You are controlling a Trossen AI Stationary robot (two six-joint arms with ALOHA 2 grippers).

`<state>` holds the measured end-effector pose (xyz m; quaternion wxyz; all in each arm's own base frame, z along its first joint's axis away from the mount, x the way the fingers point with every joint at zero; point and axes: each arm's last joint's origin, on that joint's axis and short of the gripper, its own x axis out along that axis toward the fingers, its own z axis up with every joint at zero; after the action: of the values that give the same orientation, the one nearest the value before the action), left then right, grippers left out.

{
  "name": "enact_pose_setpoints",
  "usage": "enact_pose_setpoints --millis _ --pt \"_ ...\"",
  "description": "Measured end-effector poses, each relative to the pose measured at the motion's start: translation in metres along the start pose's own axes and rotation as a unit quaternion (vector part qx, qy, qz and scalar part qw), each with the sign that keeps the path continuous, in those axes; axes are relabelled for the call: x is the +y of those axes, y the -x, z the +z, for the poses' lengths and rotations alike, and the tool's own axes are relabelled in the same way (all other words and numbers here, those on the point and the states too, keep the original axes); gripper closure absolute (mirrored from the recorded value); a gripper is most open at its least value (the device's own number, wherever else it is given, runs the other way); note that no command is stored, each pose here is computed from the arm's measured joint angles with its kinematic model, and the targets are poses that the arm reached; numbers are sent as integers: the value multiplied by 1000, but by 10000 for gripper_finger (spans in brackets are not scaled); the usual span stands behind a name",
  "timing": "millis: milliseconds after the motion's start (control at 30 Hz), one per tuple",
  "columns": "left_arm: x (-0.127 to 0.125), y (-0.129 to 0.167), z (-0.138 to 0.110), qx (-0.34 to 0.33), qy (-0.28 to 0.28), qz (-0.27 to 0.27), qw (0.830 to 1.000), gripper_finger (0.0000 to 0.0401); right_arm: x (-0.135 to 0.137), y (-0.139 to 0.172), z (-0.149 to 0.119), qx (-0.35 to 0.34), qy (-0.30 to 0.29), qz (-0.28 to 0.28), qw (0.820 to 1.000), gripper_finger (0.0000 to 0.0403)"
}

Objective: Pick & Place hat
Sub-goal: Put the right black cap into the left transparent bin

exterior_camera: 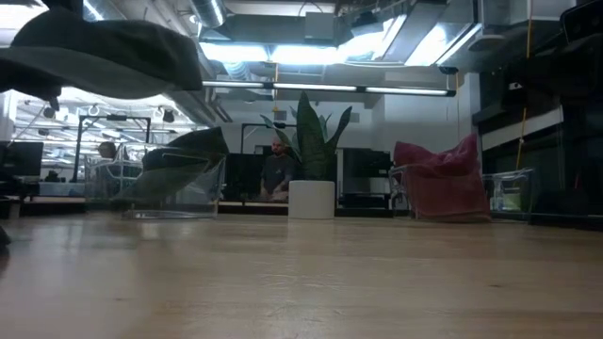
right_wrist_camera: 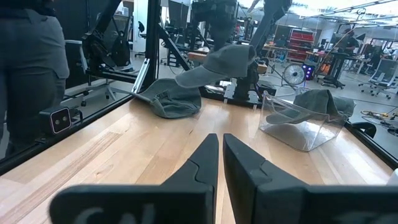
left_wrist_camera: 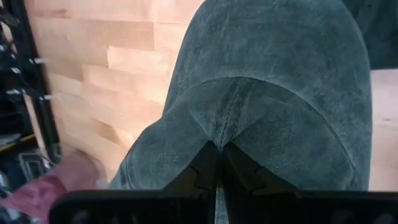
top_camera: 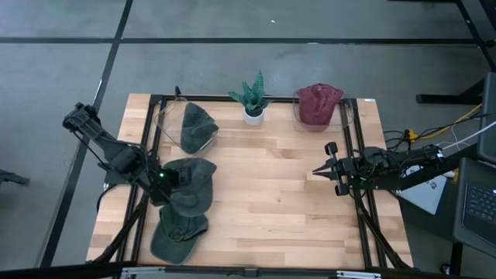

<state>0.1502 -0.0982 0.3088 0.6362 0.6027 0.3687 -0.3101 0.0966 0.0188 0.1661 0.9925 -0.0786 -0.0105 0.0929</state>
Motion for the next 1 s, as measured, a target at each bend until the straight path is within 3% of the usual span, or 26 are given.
enact_pose_setpoints --millis 267,567,767,1000 --pt "-4 7 -1 27 -71 31 997 398 0 0 0 0 0 0 1000 377" --pt "-9 20 -13 93 -186 67 976 398 0 0 0 0 0 0 1000 377" --pt "-14 26 -31 140 -198 97 965 398 0 0 0 0 0 0 1000 377" --pt "-15 38 -59 181 -148 117 965 398 0 0 0 0 0 0 1000 377"
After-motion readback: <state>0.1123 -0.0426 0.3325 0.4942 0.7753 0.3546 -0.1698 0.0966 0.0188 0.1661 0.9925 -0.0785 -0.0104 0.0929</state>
